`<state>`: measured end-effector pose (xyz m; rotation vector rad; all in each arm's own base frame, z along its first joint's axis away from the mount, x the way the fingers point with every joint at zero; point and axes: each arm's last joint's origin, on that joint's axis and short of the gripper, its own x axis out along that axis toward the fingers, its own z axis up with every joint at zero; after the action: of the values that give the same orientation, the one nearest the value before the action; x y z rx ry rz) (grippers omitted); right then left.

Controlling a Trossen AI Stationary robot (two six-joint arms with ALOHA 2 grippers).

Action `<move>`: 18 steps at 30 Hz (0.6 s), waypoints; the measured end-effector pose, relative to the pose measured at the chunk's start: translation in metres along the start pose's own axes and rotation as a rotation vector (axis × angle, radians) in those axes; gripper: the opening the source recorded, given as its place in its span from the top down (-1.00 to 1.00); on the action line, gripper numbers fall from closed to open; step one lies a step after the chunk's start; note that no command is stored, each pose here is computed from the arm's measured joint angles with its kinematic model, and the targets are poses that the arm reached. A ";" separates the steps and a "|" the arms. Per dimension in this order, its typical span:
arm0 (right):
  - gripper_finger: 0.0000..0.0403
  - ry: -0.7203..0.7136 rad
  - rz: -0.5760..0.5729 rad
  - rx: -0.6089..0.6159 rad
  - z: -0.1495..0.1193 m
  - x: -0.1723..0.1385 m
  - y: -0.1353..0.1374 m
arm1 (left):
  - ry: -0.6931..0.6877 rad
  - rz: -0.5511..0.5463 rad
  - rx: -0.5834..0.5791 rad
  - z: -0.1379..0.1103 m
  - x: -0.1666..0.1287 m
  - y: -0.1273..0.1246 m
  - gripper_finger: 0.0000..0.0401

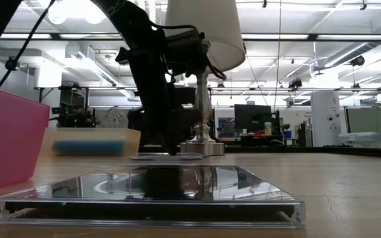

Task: Pick & place jewel cases by type
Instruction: Put the top black cd case into the pink bin

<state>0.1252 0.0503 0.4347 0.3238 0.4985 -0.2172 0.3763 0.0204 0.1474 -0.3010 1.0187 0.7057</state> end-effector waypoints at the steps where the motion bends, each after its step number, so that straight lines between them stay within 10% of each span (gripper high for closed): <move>1: 0.72 0.000 0.000 0.000 0.000 0.000 0.000 | -0.004 -0.028 -0.002 0.000 -0.001 -0.003 1.00; 18: 0.72 0.000 0.000 -0.004 0.000 0.000 0.000 | -0.101 -0.241 0.054 0.032 -0.049 -0.036 1.00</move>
<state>0.1252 0.0503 0.4348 0.3193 0.4986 -0.2163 0.4056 -0.0084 0.2025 -0.3313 0.8863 0.4701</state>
